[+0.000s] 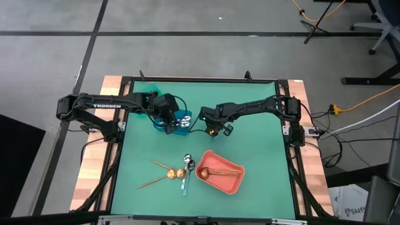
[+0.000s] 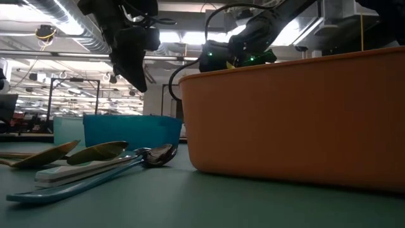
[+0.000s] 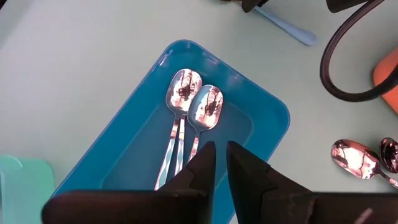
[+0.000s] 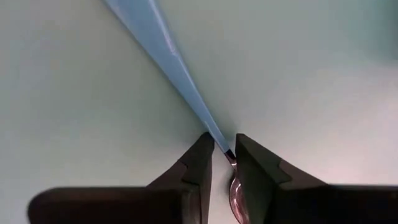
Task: Sort silverware by color (type)
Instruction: Put the blue spoon into the transparent green bin
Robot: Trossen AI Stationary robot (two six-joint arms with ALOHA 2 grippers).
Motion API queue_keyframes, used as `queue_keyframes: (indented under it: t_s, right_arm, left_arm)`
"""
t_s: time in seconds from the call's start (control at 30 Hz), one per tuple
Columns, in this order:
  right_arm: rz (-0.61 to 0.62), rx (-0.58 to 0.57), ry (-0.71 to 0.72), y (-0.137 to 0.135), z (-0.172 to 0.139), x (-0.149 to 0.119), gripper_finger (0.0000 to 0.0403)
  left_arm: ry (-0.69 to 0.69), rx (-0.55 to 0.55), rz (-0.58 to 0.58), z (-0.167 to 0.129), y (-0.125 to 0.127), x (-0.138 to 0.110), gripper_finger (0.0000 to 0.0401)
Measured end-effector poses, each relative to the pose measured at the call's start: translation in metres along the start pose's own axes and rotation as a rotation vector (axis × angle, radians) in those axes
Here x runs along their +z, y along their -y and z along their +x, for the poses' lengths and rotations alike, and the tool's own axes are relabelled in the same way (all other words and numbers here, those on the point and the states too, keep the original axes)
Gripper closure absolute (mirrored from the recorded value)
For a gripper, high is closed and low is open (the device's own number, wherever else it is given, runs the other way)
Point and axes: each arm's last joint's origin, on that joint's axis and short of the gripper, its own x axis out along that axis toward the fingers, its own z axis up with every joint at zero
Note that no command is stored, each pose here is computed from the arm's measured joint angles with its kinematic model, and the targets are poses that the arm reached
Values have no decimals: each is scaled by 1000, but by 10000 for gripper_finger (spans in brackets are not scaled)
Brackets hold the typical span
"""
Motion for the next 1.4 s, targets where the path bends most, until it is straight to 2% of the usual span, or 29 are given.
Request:
queue_keyframes:
  t_s: [0.6,0.87,1.2,1.4]
  right_arm:
    - [28,18,-4,-2,0,-1,332]
    - [196,32,-15,-3,0,-1,333]
    - [570,103,23,-6,0,-1,368]
    - [640,128,47,-7,-1,0,372]
  left_arm:
    - [0,0,0,0,0,0,368]
    - [0,0,0,0,0,0,368]
    - [0,0,0,0,0,0,368]
    - [1,0,-1,0,0,0,368]
